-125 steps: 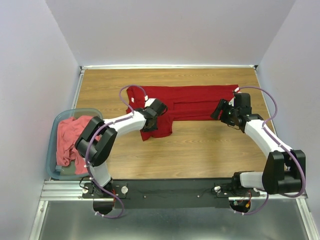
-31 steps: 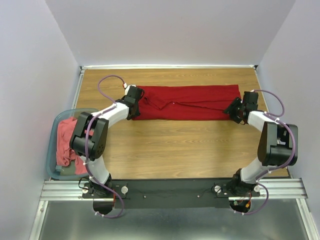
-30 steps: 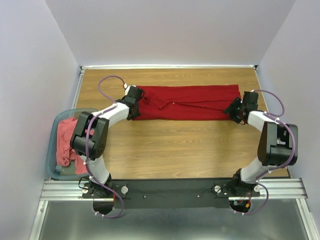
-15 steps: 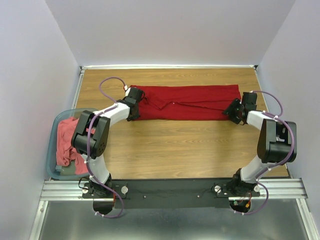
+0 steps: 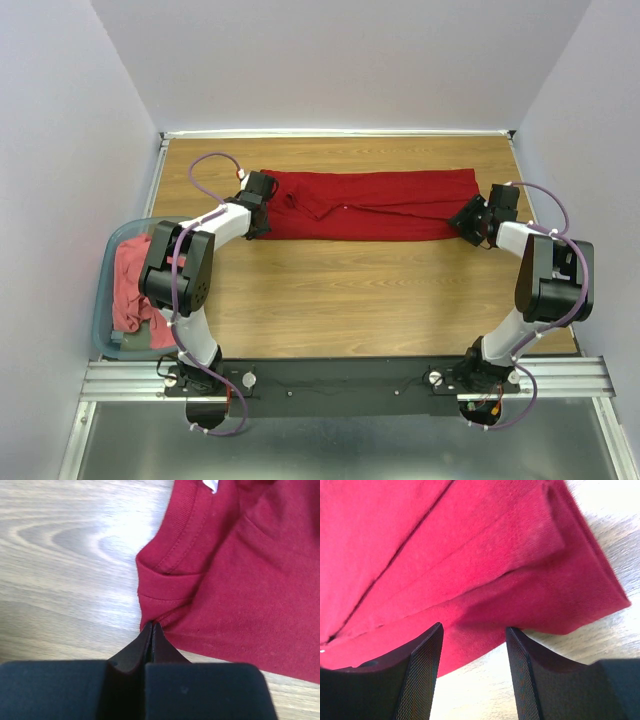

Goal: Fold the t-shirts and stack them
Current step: Fold the tshirt

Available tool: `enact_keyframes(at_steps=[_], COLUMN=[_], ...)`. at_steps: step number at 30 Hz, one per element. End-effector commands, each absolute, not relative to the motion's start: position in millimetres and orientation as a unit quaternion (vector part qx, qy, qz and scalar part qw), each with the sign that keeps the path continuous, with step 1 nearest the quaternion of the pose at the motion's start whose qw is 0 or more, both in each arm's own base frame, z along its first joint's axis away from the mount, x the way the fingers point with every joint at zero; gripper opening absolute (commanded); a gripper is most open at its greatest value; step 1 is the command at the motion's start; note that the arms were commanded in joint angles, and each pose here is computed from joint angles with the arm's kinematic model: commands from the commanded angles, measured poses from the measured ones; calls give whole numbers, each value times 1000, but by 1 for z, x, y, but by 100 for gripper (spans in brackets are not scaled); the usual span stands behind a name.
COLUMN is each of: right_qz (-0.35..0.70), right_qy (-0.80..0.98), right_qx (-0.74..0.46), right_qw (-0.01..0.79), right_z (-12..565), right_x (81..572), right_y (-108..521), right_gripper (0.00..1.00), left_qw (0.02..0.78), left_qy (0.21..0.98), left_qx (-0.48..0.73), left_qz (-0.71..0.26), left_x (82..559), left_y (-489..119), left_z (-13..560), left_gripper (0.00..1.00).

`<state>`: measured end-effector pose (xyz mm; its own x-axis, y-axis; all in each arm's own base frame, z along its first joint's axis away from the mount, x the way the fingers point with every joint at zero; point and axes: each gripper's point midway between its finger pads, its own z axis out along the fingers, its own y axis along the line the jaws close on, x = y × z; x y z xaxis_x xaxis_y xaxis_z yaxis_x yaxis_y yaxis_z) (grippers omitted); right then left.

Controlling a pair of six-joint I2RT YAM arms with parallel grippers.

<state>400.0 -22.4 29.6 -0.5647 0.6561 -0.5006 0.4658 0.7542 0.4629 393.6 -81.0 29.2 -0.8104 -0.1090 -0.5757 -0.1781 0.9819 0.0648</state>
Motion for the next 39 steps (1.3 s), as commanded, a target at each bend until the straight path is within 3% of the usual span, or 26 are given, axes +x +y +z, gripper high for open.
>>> enact_keyframes(at_steps=[1,9,17,20,21,26,33,39], right_qz=[119,120,117,119,118,114,123,123], right_qy=[881,877,877,875,876,867,858,861], right_qx=[354,372,359,353,349,336,308,315], right_qw=[291,278,297,308,311,351,392,379], right_z=[-4,-12,0,9,11,41,78,71], right_x=[377,371,374,377,377,385,396,404], right_y=[-35,-41,-44,-44,-45,-50,-49,-51], right_gripper=[60,60,61,61,61,61,58,55], left_qw=[309,292,282,283,285,312,371,424], left_qy=[946,952,953,952,951,941,918,897], left_qx=[-82,-93,-110,-117,-121,-131,-141,-125], left_qz=[52,14,14,5,4,-2,-22,-14], left_x=[397,389,383,381,380,383,395,397], left_y=[-64,-59,-53,-55,-55,-54,-56,-51], left_z=[43,33,29,27,28,49,101,138], left_gripper=[0,0,13,25,34,58,61,66])
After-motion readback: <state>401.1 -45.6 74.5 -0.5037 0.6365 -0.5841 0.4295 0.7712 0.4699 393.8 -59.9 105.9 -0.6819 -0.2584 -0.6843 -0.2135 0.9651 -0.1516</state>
